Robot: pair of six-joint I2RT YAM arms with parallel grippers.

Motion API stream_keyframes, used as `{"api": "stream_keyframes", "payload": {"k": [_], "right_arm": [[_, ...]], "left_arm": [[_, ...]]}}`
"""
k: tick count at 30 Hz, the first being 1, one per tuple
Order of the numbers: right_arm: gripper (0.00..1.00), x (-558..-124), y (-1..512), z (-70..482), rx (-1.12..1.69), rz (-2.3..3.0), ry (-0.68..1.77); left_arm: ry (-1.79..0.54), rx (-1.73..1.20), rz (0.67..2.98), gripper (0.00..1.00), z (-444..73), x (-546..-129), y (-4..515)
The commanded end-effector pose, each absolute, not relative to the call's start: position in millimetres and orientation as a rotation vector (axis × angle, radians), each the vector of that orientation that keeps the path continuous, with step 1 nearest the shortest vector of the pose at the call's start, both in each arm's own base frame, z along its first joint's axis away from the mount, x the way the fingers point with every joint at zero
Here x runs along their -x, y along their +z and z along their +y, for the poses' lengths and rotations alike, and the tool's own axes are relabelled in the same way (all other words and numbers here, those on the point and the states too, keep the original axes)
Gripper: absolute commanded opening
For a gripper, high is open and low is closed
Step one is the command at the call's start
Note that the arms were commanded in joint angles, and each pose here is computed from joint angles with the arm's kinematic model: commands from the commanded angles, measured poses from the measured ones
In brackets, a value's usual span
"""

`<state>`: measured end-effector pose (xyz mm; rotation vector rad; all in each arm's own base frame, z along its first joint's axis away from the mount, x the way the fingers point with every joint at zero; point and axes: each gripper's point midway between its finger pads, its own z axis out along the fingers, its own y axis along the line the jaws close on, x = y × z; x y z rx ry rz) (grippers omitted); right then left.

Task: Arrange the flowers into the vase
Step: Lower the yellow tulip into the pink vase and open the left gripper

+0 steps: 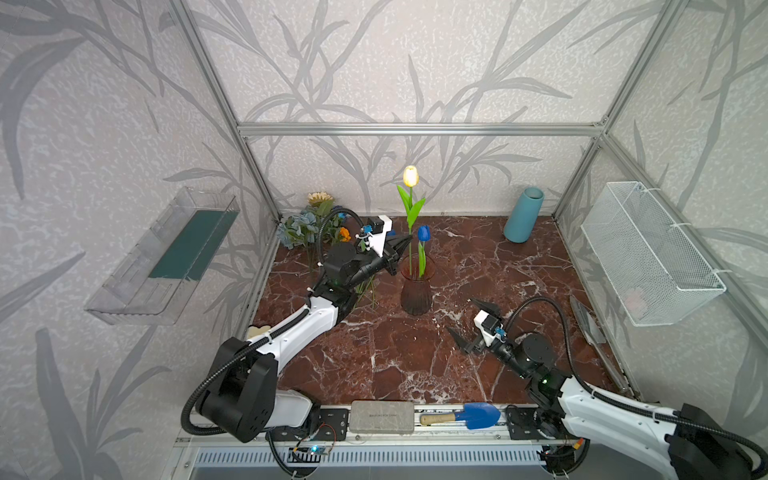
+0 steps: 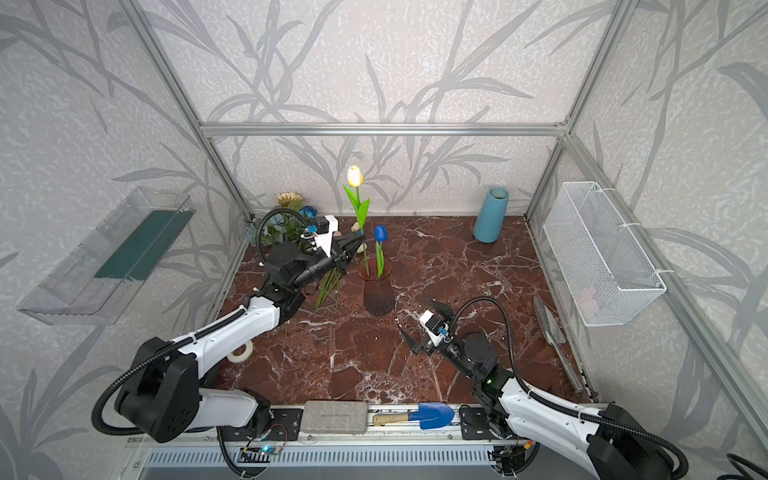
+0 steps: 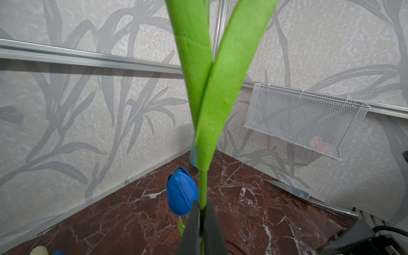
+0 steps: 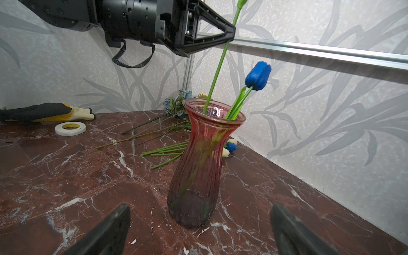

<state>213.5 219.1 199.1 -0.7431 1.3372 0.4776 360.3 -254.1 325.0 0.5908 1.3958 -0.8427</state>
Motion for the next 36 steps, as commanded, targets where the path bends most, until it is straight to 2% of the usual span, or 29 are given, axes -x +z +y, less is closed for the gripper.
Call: {"api": "stream_keyframes", "payload": {"k": [1,8,11,14,16,23,25,27,32,36], "right_arm": [[0.99,-211,207,220,0.740,1.304,0.486],[0.99,-215,204,221,0.741,1.312,0.464],[0.99,-217,201,222,0.746,1.326,0.461],[0.99,-216,202,223,0.752,1.319,0.469],[0.99,-216,201,223,0.750,1.323,0.466],[0.99,-219,200,223,0.745,1.332,0.453],[0.99,-220,199,225,0.752,1.327,0.457],[0.99,-218,200,227,0.762,1.317,0.469],[0.99,-219,199,226,0.759,1.323,0.460],[1.00,-219,202,221,0.732,1.318,0.454]], "left_arm": [[-0.827,-0.620,1.339,0.00,-256,-355,328],[-0.836,-0.657,1.381,0.03,-261,-348,303],[-0.837,-0.664,1.403,0.10,-262,-348,296],[-0.822,-0.678,1.432,0.11,-261,-347,287],[-0.789,-0.676,1.455,0.21,-258,-348,285],[-0.684,-0.688,1.516,0.23,-248,-350,288],[-0.639,-0.674,1.525,0.27,-241,-351,289],[-0.584,-0.640,1.535,0.32,-232,-354,288],[-0.395,-0.547,1.553,0.33,-197,-360,292],[-0.260,-0.336,1.666,0.43,-143,-390,280]]}}
